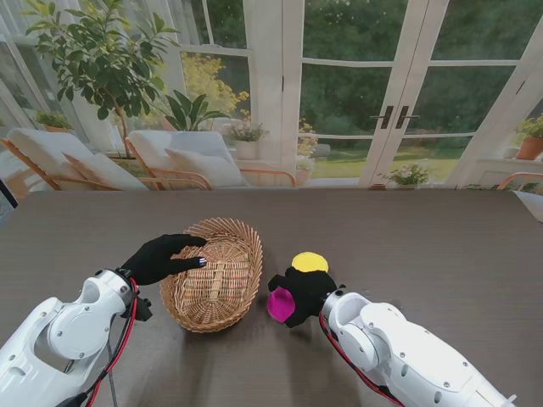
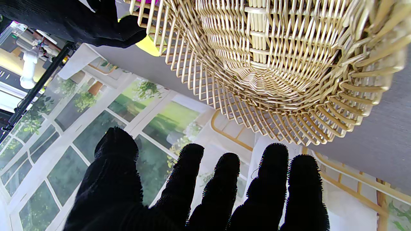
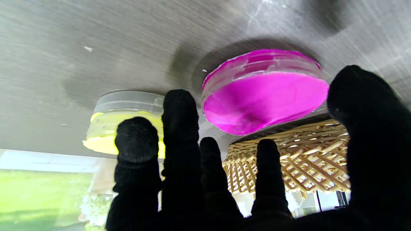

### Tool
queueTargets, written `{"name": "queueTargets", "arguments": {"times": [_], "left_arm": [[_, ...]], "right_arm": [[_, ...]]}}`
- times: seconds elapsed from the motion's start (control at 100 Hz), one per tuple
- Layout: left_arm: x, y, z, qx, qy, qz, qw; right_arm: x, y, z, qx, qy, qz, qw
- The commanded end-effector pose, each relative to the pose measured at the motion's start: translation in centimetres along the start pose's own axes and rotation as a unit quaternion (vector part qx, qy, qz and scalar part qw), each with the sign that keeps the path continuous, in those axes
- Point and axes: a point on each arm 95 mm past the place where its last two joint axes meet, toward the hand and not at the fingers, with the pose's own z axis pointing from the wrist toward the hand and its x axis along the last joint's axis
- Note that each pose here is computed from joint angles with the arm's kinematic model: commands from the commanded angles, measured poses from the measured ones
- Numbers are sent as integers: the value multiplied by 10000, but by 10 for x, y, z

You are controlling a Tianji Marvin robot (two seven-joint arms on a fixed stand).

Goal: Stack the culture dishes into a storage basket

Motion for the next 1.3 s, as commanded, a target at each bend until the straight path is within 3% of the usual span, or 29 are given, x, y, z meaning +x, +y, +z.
{"name": "queueTargets", "arguments": {"times": [0.0,1.05,1.29], "left_arm": [[1,2,0,-108,3,-17,9999],[2,3,2,-224,-14,-35,9997],[2,3,2,-236,-11,-42,9997]], "right_arm": [[0,-4,1,86,26,-41,10000],[-2,-23,10,431,35,-36,9991],[-2,-25,11,367,13,3,9993]]}}
